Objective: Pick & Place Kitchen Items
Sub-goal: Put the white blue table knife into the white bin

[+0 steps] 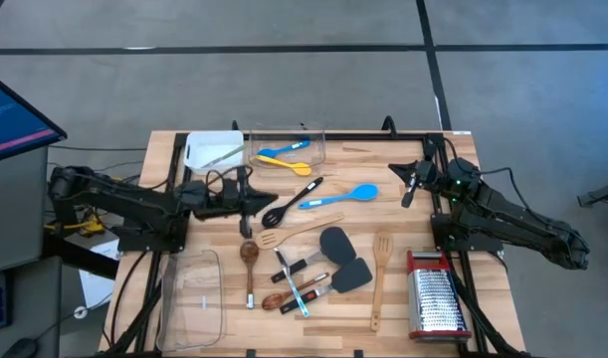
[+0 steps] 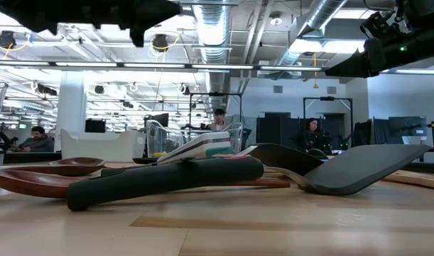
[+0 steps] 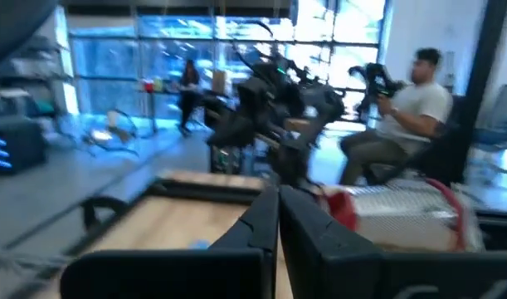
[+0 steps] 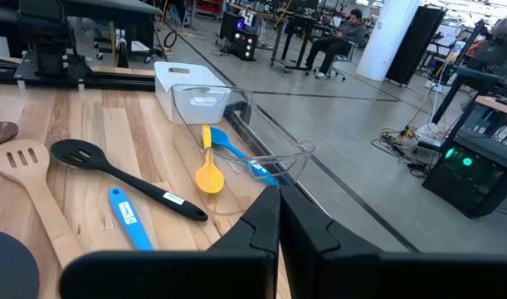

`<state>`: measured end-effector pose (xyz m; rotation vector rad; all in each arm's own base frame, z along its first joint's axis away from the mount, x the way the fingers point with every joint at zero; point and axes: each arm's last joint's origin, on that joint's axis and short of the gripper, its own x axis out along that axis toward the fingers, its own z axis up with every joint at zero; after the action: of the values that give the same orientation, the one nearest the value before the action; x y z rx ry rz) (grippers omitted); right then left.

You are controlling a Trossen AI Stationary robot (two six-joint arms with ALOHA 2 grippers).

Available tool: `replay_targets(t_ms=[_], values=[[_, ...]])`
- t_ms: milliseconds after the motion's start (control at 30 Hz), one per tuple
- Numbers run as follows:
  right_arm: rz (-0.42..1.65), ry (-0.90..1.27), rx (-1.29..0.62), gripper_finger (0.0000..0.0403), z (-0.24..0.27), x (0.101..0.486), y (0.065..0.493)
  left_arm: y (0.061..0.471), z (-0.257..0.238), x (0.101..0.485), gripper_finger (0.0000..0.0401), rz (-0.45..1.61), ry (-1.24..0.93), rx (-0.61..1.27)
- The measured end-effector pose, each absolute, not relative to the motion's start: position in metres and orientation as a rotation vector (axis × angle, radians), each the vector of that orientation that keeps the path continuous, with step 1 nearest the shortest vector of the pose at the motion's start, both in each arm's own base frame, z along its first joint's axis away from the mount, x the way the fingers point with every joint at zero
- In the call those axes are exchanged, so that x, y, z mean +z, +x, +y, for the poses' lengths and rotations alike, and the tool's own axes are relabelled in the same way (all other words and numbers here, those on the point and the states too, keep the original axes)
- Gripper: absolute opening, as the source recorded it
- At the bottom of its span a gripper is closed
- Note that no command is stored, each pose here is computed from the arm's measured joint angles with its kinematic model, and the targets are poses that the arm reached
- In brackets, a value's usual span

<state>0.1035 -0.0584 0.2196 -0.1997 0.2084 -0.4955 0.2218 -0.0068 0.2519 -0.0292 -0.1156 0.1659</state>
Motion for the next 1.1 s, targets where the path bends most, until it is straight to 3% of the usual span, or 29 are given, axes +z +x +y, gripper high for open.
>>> replay_targets(t_ms=[233,533,900,1100], values=[[0.189,-0.206,-0.499,0.0001,-0.059,0.222,0.104,0.267,0.014,0.273,0.0001,-0.120,0.057,0.048],[0.180,-0.209,-0.499,0.0001,-0.059,0.222,0.104,0.373,0.021,0.242,0.0001,0.004,0.053,-0.279],[0.204,-0.227,-0.495,0.0001,-0.058,0.221,0.104,0.447,0.016,0.230,0.0001,-0.031,0.087,-0.357],[0.210,-0.226,-0.494,0.0001,-0.058,0.220,0.104,0.469,-0.011,0.206,0.0001,0.070,0.088,-0.424]])
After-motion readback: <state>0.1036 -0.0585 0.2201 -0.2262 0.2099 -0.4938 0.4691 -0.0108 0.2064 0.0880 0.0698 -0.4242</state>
